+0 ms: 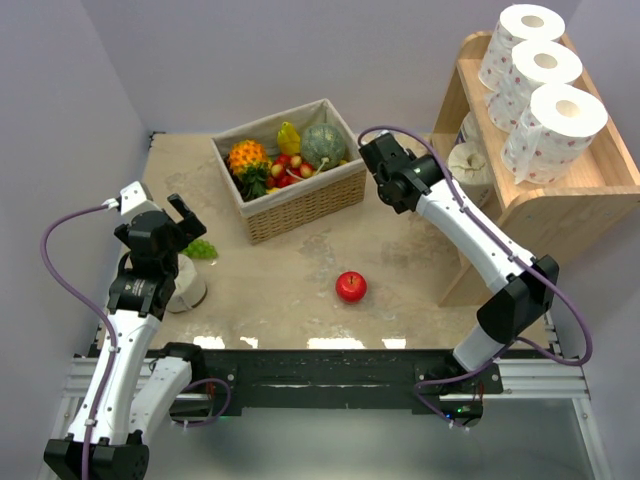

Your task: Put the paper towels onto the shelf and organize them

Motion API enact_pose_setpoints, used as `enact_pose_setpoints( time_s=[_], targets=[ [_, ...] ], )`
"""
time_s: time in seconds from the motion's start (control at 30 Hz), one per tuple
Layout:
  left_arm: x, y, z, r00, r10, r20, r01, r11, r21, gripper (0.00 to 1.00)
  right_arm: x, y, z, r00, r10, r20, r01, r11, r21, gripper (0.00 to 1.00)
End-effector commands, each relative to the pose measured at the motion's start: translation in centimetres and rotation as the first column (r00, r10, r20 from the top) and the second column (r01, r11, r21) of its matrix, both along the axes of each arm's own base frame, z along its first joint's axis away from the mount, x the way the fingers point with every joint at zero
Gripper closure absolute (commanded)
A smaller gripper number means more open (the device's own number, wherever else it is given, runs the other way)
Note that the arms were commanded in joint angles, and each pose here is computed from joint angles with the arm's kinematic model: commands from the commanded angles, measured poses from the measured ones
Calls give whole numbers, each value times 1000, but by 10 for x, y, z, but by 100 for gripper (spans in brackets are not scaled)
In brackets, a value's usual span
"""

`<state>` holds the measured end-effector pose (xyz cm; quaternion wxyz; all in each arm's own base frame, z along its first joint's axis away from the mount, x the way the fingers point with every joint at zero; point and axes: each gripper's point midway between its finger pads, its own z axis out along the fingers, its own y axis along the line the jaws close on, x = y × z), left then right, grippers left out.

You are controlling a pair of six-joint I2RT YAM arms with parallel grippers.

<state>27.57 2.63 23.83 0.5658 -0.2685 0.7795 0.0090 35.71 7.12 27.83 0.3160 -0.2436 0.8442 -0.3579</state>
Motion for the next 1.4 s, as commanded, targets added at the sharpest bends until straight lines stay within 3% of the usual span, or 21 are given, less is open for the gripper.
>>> enact_pose_setpoints(
  time_s=[0.0,0.27,0.83,1.1,1.37],
  targets=[
    [4,-3,9,999,-18,42,17,1000,12,0,4,-21,12,996,-63,66,64,998,-6,70],
    [4,-2,9,999,-13,41,13,1000,14,0,10,-53,15,985,-140,98,140,990,6,70],
    [4,0,10,999,-5,42,5,1000,18,0,18,-71,5,973,-210,99,211,977,-4,69],
    [3,0,10,999,-2,43,1,1000,22,0,20,-63,14,978,-176,114,170,984,55,69],
    [-2,8,8,997,66,37,-67,997,29,0,12,-6,35,988,24,155,-54,980,192,61]
  ],
)
